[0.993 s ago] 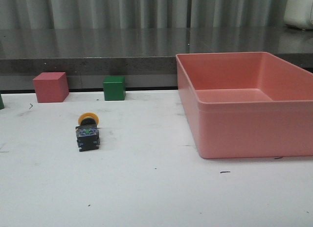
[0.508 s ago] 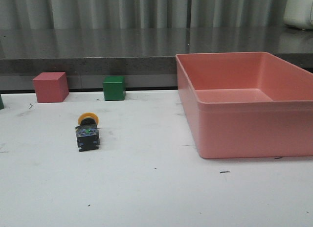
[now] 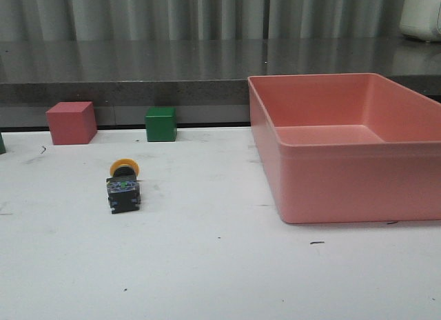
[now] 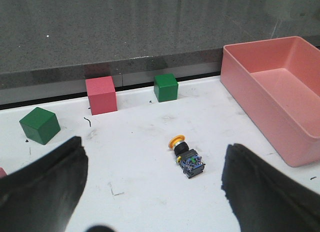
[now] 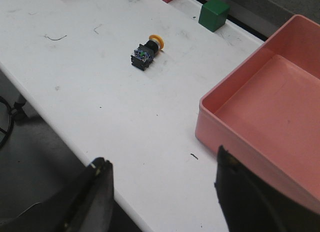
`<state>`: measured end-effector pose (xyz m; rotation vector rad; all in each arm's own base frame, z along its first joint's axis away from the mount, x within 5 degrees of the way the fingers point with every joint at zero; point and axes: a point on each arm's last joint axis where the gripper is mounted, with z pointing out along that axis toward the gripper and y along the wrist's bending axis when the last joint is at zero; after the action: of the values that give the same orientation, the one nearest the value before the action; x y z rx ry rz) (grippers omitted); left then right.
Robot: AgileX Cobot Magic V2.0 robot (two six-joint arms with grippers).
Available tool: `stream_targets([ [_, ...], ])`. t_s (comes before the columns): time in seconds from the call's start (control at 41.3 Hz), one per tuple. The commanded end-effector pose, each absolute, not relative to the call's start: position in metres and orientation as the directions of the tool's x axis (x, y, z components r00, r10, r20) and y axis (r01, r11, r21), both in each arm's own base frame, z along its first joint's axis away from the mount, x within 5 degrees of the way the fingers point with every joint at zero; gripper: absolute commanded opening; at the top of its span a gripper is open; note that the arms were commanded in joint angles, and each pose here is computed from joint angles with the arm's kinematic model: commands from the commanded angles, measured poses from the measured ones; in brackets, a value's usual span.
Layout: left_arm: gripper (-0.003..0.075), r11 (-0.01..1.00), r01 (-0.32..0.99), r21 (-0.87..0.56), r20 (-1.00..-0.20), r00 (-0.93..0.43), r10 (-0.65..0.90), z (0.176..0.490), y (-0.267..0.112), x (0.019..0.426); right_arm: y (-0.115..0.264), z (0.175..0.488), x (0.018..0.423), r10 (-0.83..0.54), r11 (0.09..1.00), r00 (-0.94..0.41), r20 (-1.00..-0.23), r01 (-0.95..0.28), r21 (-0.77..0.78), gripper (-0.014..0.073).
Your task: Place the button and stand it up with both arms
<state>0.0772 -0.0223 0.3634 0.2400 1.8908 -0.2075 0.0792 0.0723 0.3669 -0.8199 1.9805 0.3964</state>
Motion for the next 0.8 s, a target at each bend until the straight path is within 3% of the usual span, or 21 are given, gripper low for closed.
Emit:
stream_targets([
  [0.0, 0.0545, 0.960, 0.279, -0.041, -0.975, -0.222, 0.023, 0.381, -0.024, 0.079, 0.073, 0.380, 0.081, -0.339, 0.729, -0.276, -0.900, -0.682, -0.066, 0.0468],
  [0.169, 0.0545, 0.945, 0.305, -0.119, -0.974, -0.221, -0.051, 0.384, -0.028, 0.081, 0.073, 0.380, 0.081, -0.339, 0.729, -0.276, -0.900, -0.682, -0.066, 0.0468],
  [0.291, 0.0546, 0.945, 0.304, -0.122, -0.953, -0.303, -0.026, 0.385, -0.032, 0.092, 0.073, 0.380, 0.081, -0.339, 0.729, -0.276, -0.900, -0.682, -0.066, 0.0468],
  [0.533, 0.0546, 0.947, 0.295, -0.128, -0.864, -0.502, 0.040, 0.387, -0.045, 0.135, 0.073, 0.380, 0.081, -0.339, 0.729, -0.276, -0.900, -0.682, -0.066, 0.0468],
  [0.775, 0.0546, 0.940, 0.304, -0.157, -0.753, -0.653, 0.086, 0.369, -0.067, 0.191, 0.073, 0.380, 0.081, -0.339, 0.729, -0.276, -0.900, -0.682, -0.066, 0.0468],
])
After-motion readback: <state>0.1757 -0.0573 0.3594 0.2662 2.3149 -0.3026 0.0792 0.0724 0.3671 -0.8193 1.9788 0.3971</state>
